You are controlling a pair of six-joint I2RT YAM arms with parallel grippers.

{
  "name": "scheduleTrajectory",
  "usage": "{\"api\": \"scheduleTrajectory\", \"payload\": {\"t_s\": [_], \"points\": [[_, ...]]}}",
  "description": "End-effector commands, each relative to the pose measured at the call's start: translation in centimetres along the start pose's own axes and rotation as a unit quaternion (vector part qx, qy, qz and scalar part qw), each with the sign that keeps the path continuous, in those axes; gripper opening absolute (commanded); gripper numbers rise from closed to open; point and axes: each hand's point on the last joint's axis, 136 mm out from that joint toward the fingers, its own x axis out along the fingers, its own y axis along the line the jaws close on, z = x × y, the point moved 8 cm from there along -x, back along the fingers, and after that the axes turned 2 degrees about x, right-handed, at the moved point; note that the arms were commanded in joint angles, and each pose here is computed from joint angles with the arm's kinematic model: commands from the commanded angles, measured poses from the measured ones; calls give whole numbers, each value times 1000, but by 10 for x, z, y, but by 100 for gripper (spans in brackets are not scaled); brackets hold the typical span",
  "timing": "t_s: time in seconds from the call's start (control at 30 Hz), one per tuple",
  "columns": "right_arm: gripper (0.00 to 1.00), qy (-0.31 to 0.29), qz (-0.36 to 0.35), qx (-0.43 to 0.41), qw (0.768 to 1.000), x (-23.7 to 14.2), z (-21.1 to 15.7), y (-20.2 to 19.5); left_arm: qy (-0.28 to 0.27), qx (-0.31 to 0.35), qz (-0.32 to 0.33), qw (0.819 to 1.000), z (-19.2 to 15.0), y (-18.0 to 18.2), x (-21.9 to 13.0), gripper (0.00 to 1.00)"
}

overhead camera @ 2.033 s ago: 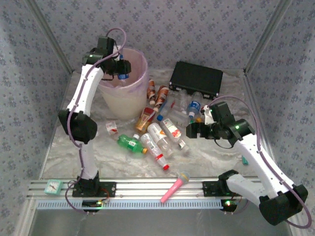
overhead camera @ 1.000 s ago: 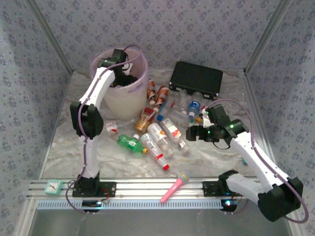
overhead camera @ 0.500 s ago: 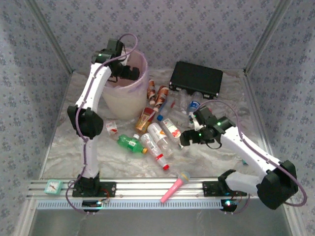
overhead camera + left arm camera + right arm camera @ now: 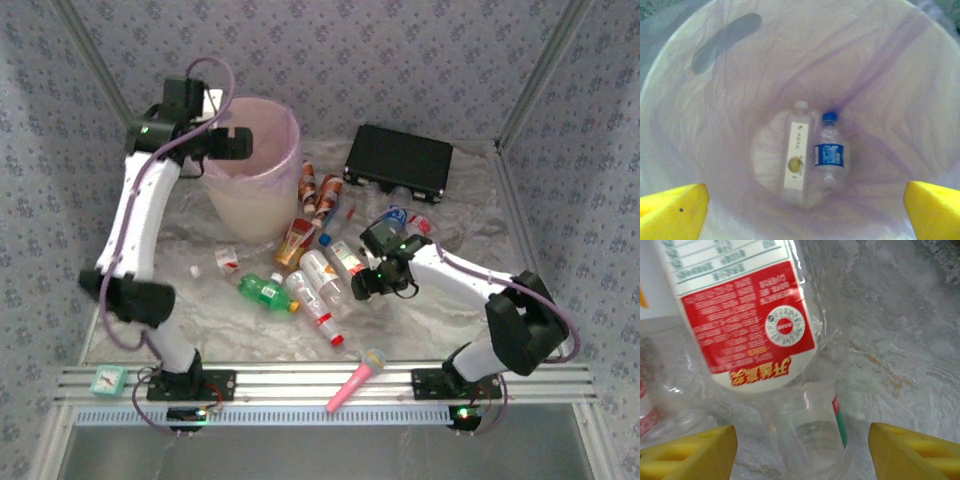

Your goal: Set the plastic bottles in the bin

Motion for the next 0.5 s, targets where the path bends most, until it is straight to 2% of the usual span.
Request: {"api": "scheduleTrajectory", "payload": {"t_s": [0.0,0.27,0.37,0.47], "points": [[72,13,-15,-6,1000,16,-5,-4,-68,-49,-62,995,-13,-9,-45,100],[63,27,-25,-15,999,38,-6,-9,-66,-136,-178,972,-84,-18,-79,100],[62,27,-28,-19,999,39,-7,-10,-67,-169,-204,962,-95,-21,-80,100],[54,24,-29,-21,999,37,-5,-10,-69,-192,-241,949,-97,-29,-76,100]]}}
